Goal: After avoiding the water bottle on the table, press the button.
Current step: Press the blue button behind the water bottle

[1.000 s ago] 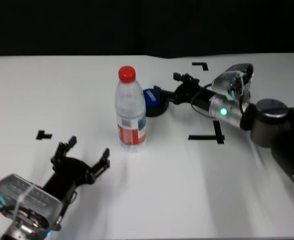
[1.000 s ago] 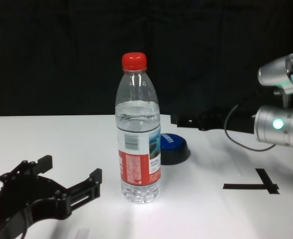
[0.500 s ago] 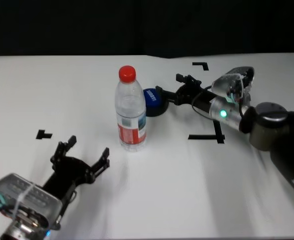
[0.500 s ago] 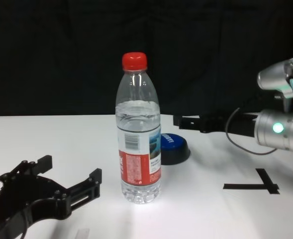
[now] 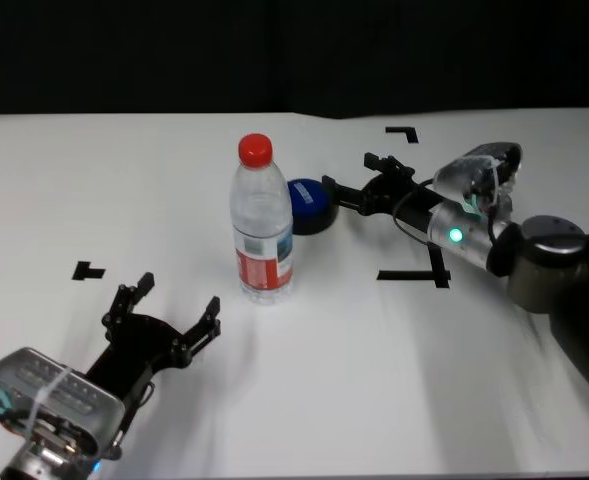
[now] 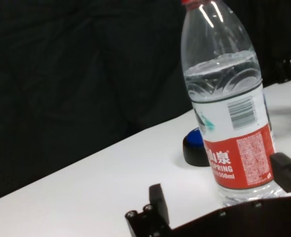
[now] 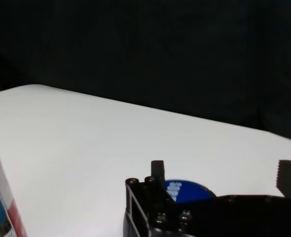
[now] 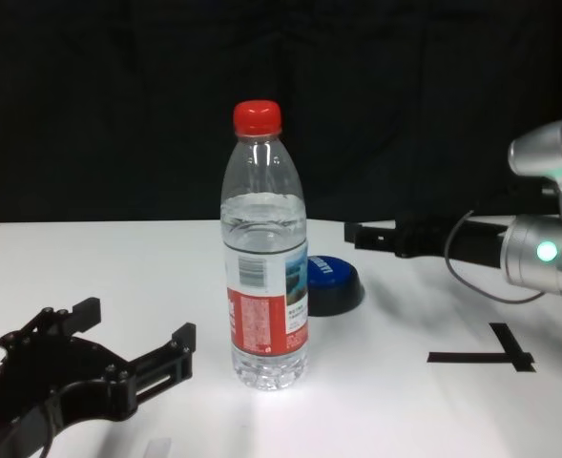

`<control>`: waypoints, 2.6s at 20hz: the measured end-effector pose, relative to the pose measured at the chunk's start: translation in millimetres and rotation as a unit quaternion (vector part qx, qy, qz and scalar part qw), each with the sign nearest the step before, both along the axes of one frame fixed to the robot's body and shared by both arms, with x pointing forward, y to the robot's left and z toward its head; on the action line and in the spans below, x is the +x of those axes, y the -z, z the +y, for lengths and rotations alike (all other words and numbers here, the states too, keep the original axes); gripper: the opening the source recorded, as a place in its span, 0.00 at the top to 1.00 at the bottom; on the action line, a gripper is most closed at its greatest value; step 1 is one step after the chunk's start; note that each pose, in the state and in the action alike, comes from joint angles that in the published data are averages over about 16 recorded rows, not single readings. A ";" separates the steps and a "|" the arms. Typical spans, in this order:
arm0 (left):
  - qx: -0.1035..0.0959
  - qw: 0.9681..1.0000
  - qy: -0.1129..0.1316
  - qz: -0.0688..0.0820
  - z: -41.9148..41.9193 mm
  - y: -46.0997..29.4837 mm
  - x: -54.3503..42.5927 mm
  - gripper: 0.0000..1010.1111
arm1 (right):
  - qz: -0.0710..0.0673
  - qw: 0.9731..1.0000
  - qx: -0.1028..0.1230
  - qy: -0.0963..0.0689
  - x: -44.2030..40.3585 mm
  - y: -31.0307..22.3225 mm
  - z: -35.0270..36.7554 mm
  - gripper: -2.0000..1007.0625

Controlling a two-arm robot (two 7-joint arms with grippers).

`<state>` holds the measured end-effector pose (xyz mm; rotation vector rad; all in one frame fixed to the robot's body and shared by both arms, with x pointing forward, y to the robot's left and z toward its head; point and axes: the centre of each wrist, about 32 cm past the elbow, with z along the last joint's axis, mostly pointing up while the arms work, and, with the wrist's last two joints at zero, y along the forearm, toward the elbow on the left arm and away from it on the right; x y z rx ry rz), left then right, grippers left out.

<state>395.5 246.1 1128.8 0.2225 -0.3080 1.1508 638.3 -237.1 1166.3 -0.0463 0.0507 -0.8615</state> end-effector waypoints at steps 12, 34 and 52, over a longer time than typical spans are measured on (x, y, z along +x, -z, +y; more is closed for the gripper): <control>0.000 1.000 0.000 0.000 0.0 0.0 0.0 0.01 | 0.002 1.000 0.004 0.005 5.9 5.5 9.7 0.00; 0.000 1.000 0.000 0.000 0.0 0.0 0.0 0.01 | 0.006 1.000 -0.006 0.027 11.4 7.9 19.1 0.00; 0.000 1.000 0.000 0.000 0.0 0.0 0.0 0.01 | 0.006 0.999 -0.010 0.037 14.6 10.2 28.3 0.00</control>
